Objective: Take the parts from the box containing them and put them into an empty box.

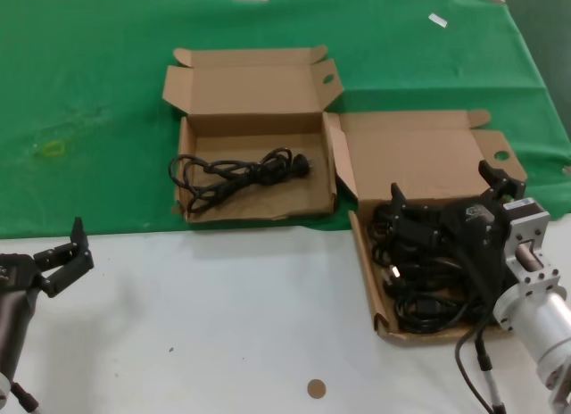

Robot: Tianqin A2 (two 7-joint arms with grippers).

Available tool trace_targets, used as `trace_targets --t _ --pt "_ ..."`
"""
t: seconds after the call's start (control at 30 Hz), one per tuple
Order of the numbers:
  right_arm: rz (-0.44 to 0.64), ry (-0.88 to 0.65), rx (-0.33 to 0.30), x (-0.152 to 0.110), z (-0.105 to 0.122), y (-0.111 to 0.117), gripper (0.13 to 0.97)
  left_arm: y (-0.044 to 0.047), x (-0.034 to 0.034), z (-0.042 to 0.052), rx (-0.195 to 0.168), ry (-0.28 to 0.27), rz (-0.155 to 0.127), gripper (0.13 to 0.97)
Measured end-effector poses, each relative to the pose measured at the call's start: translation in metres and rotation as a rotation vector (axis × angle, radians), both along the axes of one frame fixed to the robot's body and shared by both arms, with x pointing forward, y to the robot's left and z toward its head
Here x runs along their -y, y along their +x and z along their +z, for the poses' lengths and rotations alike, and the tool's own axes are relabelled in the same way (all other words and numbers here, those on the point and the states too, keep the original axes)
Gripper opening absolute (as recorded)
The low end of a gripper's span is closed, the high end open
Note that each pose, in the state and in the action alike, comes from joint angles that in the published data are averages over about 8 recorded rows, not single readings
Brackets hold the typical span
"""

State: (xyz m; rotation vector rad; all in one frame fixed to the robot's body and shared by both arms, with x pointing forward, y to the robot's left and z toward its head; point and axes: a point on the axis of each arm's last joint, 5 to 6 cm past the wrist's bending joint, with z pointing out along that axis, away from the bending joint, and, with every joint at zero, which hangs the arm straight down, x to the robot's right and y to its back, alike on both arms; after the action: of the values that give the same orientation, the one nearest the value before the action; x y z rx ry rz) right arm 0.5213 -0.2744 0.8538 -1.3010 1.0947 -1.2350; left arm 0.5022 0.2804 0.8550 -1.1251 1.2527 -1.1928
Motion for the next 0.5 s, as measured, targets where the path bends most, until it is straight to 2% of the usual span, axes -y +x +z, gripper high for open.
trace_targets --t 0.5 --pt "0.0 0.0 0.0 0.0 0.0 0.0 0.966 0.0 0.0 0.0 0.0 0.0 0.0 0.966"
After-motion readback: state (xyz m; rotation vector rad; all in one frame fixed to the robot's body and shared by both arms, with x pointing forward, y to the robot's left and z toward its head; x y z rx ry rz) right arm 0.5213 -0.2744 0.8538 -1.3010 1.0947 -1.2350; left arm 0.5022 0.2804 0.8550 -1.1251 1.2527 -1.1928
